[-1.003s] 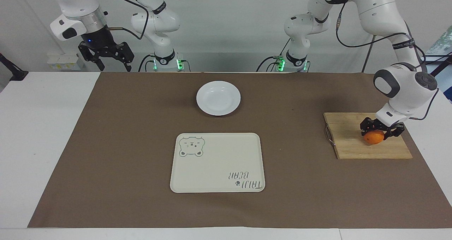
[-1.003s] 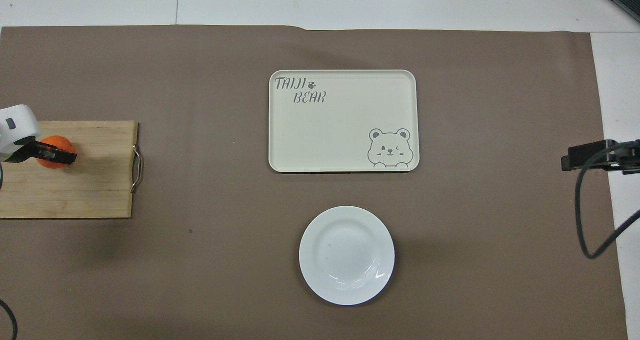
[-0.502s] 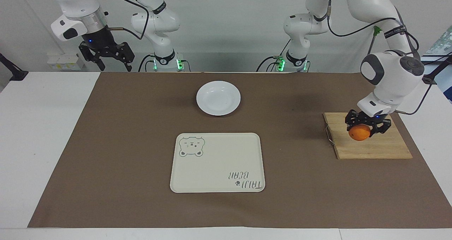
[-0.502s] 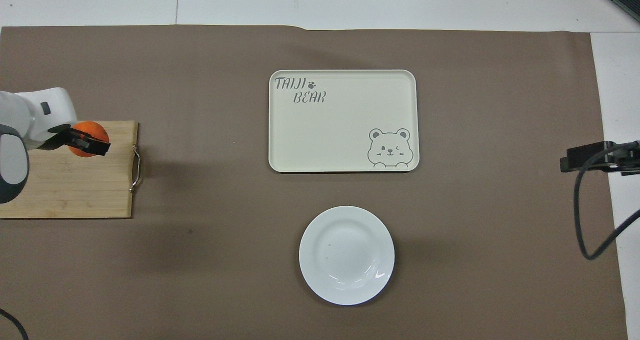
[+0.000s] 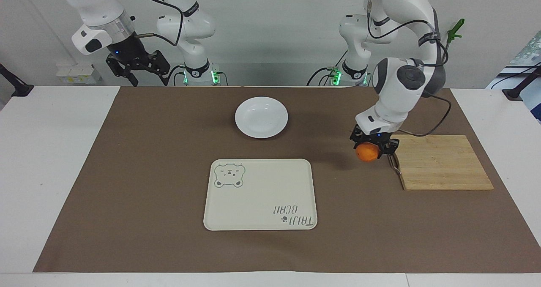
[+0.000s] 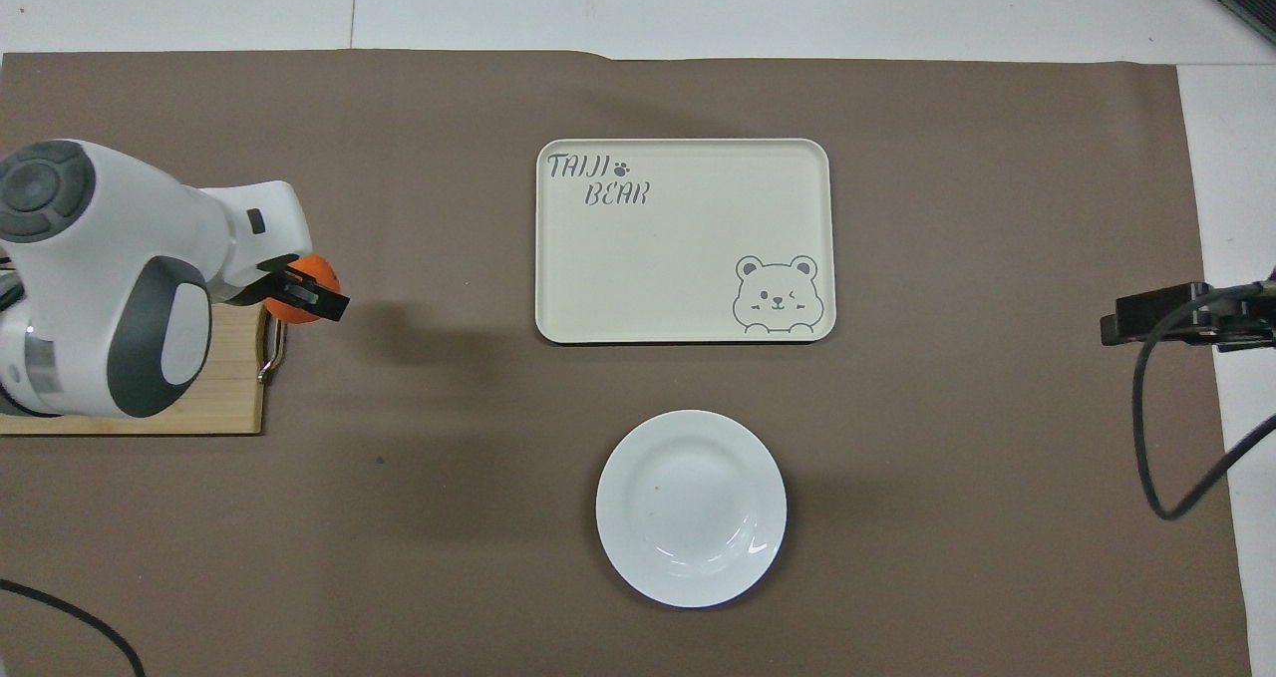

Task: Place orange and plate with both arms
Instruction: 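Carry the orange with the left gripper and lower it onto the plate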

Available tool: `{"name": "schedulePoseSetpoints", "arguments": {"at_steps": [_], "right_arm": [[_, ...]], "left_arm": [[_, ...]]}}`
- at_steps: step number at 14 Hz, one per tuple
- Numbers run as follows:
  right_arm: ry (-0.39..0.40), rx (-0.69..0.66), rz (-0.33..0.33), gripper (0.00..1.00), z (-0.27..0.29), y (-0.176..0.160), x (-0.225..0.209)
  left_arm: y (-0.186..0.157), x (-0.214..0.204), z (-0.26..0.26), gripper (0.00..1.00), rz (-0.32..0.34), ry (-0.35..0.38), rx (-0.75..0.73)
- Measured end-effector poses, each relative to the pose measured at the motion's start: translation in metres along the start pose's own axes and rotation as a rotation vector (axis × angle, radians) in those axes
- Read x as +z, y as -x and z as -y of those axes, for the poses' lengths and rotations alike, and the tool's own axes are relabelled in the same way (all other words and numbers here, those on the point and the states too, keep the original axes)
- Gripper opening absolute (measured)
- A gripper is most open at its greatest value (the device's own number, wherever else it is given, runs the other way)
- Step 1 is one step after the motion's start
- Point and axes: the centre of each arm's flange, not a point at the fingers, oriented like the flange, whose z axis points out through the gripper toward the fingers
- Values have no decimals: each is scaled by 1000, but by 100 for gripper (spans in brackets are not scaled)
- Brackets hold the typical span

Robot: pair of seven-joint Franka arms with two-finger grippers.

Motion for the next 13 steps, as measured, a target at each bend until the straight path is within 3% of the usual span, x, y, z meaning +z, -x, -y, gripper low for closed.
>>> {"name": "schedulePoseSetpoints", "arguments": {"at_steps": [5, 7, 13], "right_arm": [[-75, 0, 3, 100, 3, 12, 10], [-94, -7, 2, 100, 1, 12, 11], [-98, -25, 2, 100, -5, 13, 14]], "left_arm": [[-16, 10, -139, 86, 21, 16, -7], [-16, 7, -192, 86, 13, 61, -9], [10, 34, -321, 85, 12, 115, 51]]}}
